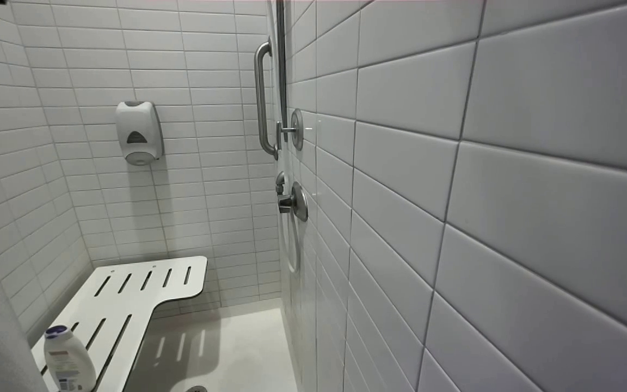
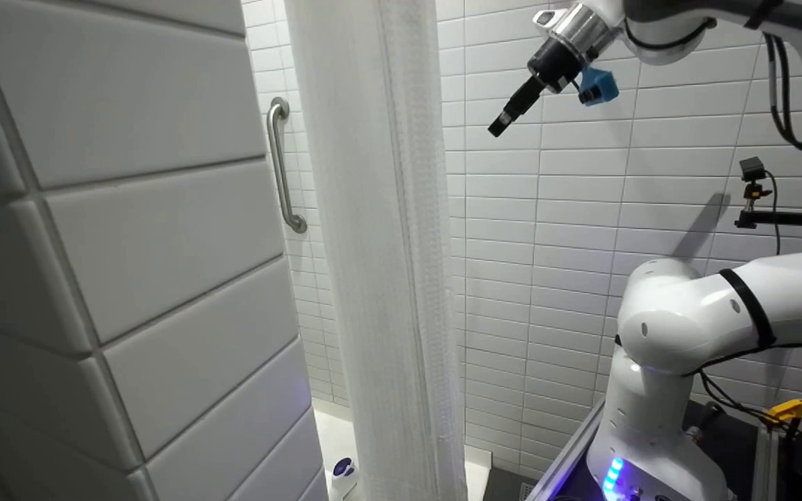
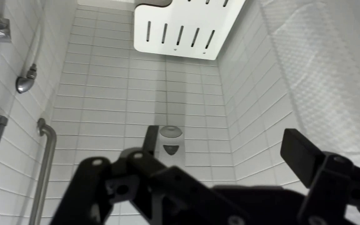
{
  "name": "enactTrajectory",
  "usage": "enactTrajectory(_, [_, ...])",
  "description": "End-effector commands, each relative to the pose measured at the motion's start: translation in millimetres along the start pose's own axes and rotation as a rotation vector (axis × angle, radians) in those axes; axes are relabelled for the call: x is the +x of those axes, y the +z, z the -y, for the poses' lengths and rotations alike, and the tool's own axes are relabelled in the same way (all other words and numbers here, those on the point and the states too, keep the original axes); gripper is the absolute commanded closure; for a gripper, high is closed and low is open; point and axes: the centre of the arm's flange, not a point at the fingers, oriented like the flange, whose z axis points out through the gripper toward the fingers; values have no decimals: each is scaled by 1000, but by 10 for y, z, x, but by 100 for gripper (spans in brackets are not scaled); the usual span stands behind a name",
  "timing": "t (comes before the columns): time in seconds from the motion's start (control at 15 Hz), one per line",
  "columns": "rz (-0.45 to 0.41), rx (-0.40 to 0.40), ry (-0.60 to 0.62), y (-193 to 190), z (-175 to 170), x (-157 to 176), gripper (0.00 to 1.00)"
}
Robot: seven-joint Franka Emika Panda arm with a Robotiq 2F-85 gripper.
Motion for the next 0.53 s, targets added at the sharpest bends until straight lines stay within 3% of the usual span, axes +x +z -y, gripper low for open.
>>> enactTrajectory(0.0, [21,-89,14,499,-461,52,0])
enactTrajectory(0.2, [94,-108,14,1013,-724,92,0])
enactTrajectory(0.27, [42,-87,26,697,-517,-60,0])
enactTrajectory(0.47, [96,-89,34,1036,-651,-29,0])
